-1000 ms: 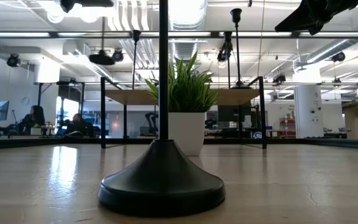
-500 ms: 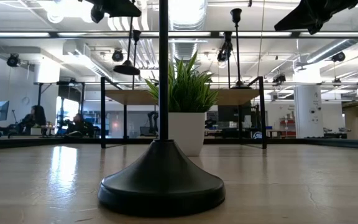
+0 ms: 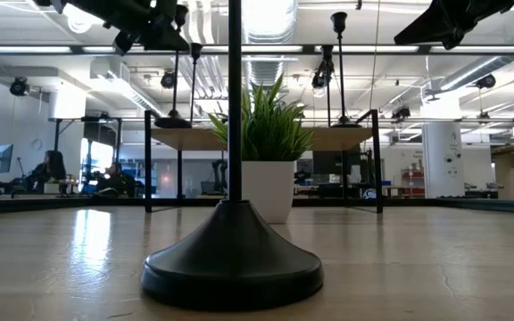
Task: Pick & Place candle stick holders
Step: Align the black candlestick holder with the black candlestick holder on the shelf, then put the black candlestick holder on the shelf
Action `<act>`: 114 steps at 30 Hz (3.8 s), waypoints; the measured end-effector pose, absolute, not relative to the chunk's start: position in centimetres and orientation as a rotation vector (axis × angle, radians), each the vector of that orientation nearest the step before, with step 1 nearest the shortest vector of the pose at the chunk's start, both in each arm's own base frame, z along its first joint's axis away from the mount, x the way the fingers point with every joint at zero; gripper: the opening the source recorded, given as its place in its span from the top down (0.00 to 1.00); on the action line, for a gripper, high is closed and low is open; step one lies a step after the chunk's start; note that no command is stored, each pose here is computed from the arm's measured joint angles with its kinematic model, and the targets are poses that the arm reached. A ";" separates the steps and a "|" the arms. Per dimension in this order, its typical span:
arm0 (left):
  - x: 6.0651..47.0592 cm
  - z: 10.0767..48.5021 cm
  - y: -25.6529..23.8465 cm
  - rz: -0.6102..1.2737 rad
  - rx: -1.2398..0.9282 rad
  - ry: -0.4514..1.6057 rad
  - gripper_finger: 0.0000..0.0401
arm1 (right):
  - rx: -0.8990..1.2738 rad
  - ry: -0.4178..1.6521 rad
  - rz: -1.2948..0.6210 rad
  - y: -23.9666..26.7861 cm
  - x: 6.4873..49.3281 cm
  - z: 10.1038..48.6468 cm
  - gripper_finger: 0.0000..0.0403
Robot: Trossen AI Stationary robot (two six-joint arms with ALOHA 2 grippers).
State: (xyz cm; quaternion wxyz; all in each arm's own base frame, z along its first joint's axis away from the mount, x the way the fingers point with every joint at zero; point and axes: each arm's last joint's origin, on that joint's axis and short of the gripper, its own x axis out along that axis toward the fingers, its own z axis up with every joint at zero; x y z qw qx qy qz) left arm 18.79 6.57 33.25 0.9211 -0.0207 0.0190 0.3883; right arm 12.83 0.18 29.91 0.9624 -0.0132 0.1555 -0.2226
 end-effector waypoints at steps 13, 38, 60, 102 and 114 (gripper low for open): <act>19.0 32.8 7.0 0.815 -0.060 0.050 0.96 | -0.024 0.314 -0.452 0.2 12.8 29.9 0.98; 19.1 32.6 7.6 0.811 -0.065 0.047 0.94 | -0.024 0.314 -0.452 0.2 12.8 29.9 0.98; 19.1 31.7 7.8 0.810 -0.032 0.038 0.83 | -0.004 0.309 -0.454 0.2 12.8 29.9 0.98; 10.4 33.1 2.8 0.389 -0.309 0.236 0.34 | 0.026 0.304 -0.451 0.2 12.8 29.9 0.98; 13.6 29.6 -0.3 0.107 -0.319 0.240 0.37 | 0.037 0.301 -0.454 0.2 12.8 29.9 0.98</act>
